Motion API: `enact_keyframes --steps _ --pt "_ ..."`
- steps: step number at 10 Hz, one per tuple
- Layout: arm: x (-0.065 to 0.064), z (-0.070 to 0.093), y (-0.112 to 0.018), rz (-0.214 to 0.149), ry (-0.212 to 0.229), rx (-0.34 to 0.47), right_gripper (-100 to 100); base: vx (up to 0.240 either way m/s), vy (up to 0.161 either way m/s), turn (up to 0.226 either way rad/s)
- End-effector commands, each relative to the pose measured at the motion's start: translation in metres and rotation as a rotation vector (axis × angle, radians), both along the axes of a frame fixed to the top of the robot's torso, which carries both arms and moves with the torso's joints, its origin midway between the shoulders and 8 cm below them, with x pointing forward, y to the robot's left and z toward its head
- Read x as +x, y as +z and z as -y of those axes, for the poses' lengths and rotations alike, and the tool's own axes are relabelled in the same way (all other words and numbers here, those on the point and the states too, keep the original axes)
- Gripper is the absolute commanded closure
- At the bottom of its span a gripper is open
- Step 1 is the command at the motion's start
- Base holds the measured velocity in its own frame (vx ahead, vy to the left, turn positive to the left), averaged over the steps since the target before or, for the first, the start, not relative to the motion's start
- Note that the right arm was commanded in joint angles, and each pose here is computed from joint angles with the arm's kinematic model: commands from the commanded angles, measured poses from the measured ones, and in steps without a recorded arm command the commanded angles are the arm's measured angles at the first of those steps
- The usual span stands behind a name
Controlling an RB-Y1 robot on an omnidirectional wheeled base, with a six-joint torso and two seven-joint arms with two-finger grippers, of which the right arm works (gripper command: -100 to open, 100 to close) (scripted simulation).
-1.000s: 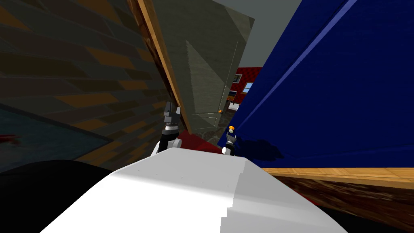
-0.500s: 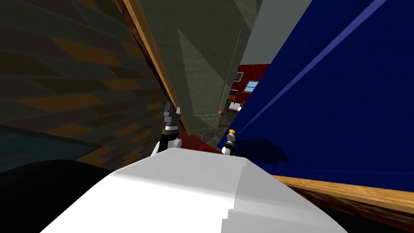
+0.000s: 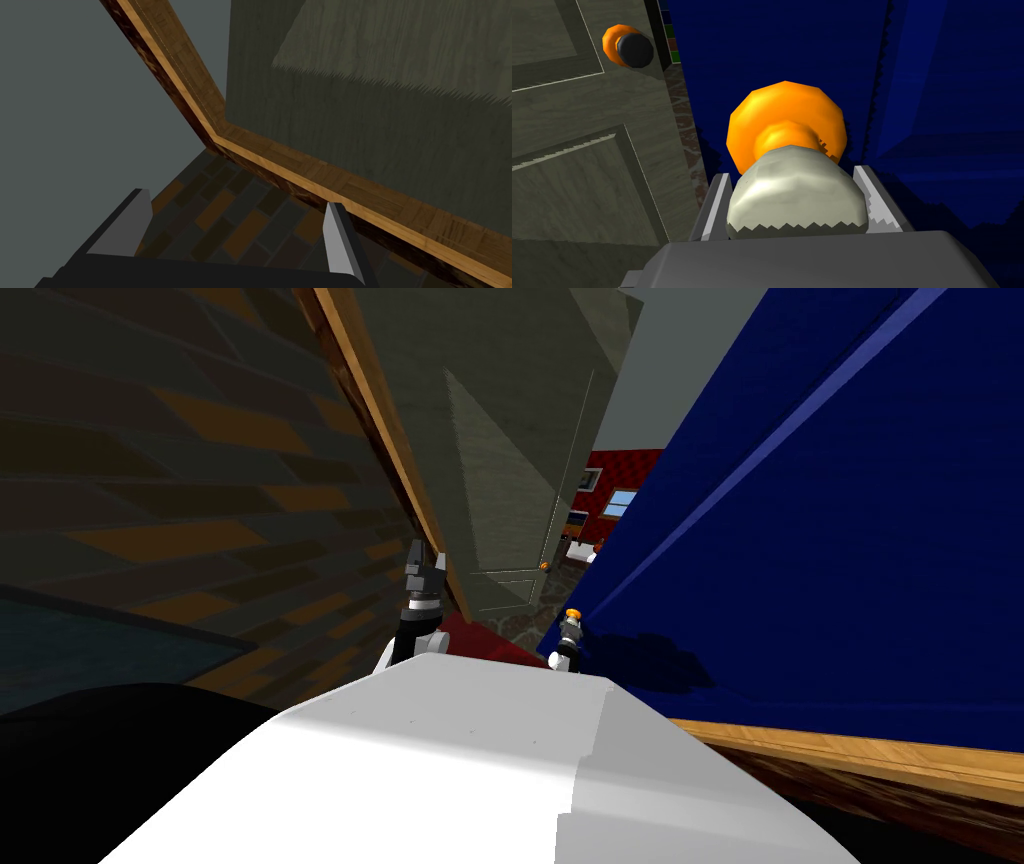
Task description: Push the door open
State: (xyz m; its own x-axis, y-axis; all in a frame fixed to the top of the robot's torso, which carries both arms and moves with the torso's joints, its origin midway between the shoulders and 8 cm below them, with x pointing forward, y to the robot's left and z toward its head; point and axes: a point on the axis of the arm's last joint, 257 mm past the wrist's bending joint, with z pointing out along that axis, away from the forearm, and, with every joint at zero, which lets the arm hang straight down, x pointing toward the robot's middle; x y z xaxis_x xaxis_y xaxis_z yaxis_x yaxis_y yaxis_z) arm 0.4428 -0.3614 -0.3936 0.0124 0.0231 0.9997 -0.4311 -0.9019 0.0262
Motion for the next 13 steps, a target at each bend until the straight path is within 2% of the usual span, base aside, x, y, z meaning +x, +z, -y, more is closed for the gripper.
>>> enact_keyframes --steps 1,4,7,8,11,12,13 --pt "-0.004 0.022 0.006 0.012 -0.052 -0.016 100 0.098 -0.032 0.143" --pt "-0.009 0.043 0.011 0.024 -0.110 -0.030 100 0.146 -0.072 0.094" --pt "-0.009 0.043 0.011 0.024 -0.110 -0.030 100 0.047 -0.022 0.004" --pt "-0.013 0.055 0.015 0.031 -0.145 -0.037 100 0.038 -0.013 0.072" --pt "-0.019 0.073 0.019 0.042 -0.203 -0.046 100 0.093 -0.048 0.083" --pt "-0.019 0.073 0.019 0.042 -0.203 -0.046 100 0.081 -0.059 0.027" --pt "-0.025 0.085 0.022 0.048 -0.245 -0.051 100 0.101 -0.079 0.087"
